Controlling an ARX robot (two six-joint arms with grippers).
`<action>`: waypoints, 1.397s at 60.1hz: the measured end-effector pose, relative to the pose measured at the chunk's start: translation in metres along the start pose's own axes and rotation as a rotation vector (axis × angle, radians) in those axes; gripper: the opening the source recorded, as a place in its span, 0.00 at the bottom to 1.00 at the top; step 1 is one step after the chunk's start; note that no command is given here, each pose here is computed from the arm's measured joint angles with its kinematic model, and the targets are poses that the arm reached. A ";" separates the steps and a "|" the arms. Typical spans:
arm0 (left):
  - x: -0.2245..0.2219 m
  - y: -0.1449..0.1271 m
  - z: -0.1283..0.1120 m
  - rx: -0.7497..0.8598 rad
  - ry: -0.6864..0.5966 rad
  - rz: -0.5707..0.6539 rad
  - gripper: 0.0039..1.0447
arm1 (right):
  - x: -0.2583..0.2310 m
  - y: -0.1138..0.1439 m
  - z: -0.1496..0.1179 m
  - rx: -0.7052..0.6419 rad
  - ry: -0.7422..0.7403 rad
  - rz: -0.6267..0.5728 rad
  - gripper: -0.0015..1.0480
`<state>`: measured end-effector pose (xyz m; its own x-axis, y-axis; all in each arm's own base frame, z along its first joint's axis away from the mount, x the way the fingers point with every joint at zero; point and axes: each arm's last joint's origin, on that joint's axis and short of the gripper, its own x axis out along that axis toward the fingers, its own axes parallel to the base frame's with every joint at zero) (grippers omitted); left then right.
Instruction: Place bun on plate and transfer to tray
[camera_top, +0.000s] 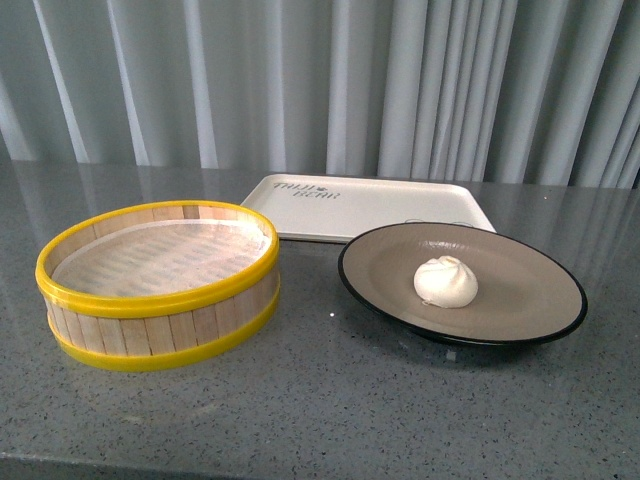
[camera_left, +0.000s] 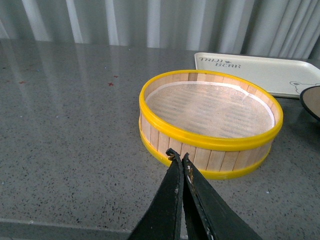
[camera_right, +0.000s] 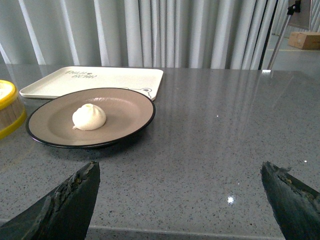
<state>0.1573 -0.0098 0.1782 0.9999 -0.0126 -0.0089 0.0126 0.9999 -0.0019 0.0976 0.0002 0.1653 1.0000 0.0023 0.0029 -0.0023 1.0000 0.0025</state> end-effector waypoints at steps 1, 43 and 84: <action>-0.001 0.002 -0.001 0.000 0.000 -0.008 0.04 | 0.000 0.000 0.000 0.000 0.000 0.000 0.92; -0.034 0.009 -0.003 0.000 -0.037 0.011 0.04 | 0.000 0.000 0.000 0.000 0.000 0.000 0.92; -0.052 0.009 -0.004 -0.001 -0.037 0.011 0.04 | 0.000 0.000 0.000 0.000 0.000 0.000 0.92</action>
<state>0.1056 -0.0002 0.1749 0.9996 -0.0015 0.0277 0.0016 1.0000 -0.0029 0.0976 0.0002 0.1653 1.0000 0.0023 0.0029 -0.0023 1.0000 0.0025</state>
